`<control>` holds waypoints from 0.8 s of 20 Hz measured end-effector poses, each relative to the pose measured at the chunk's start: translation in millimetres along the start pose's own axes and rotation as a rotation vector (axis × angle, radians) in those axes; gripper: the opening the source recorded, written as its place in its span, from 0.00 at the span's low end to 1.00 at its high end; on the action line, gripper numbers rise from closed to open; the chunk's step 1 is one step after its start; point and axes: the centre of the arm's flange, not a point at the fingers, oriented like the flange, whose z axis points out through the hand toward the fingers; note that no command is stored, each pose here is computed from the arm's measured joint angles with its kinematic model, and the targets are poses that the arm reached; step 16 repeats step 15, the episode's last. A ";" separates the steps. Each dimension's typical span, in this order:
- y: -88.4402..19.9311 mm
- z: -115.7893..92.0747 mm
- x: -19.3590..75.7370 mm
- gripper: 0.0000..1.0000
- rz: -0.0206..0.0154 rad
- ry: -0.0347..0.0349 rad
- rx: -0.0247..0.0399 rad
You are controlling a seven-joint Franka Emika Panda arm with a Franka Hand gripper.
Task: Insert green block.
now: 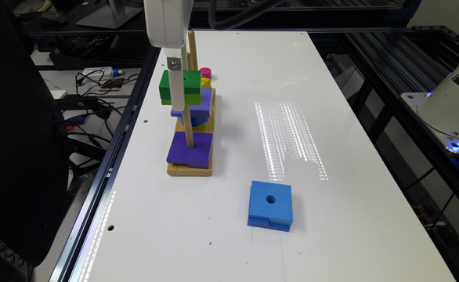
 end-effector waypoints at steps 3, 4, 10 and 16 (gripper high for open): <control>0.0 0.2 0.0 0.00 0.0000 -0.0001 -0.0002; 0.0 0.2 0.0 0.00 0.0000 -0.0001 -0.0002; 1.1 22.7 2.4 0.00 -0.0021 -0.0075 -0.0066; 1.2 26.2 2.6 0.00 -0.0029 -0.0085 -0.0078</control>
